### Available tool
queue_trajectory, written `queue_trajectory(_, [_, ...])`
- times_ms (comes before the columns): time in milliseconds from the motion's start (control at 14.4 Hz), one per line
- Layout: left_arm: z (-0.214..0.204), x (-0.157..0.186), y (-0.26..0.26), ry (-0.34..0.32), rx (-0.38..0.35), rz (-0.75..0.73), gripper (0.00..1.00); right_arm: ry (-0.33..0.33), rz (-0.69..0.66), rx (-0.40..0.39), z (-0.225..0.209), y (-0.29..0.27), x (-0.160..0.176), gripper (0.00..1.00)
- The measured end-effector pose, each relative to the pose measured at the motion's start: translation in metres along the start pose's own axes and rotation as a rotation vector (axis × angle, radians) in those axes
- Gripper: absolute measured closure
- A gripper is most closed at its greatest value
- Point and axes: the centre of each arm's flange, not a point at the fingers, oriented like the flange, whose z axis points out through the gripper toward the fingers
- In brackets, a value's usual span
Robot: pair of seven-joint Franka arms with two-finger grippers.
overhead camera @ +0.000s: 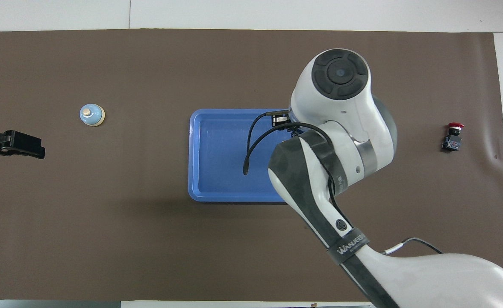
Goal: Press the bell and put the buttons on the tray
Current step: 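Grasp the green button and place it in the tray beside the yellow one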
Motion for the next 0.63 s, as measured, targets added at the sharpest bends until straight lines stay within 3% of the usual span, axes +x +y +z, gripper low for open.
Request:
queue_trajectory(278, [0.000,0.000,0.000,0.000,0.000,0.000,0.00,0.011,-0.001,0.004,0.056,-0.064,-0.010,0.59])
queue_trajectory(625, [0.000,0.000,0.000,0.000,0.000,0.000,0.00,0.024,-0.007,0.011,0.108,-0.070,-0.016,0.59])
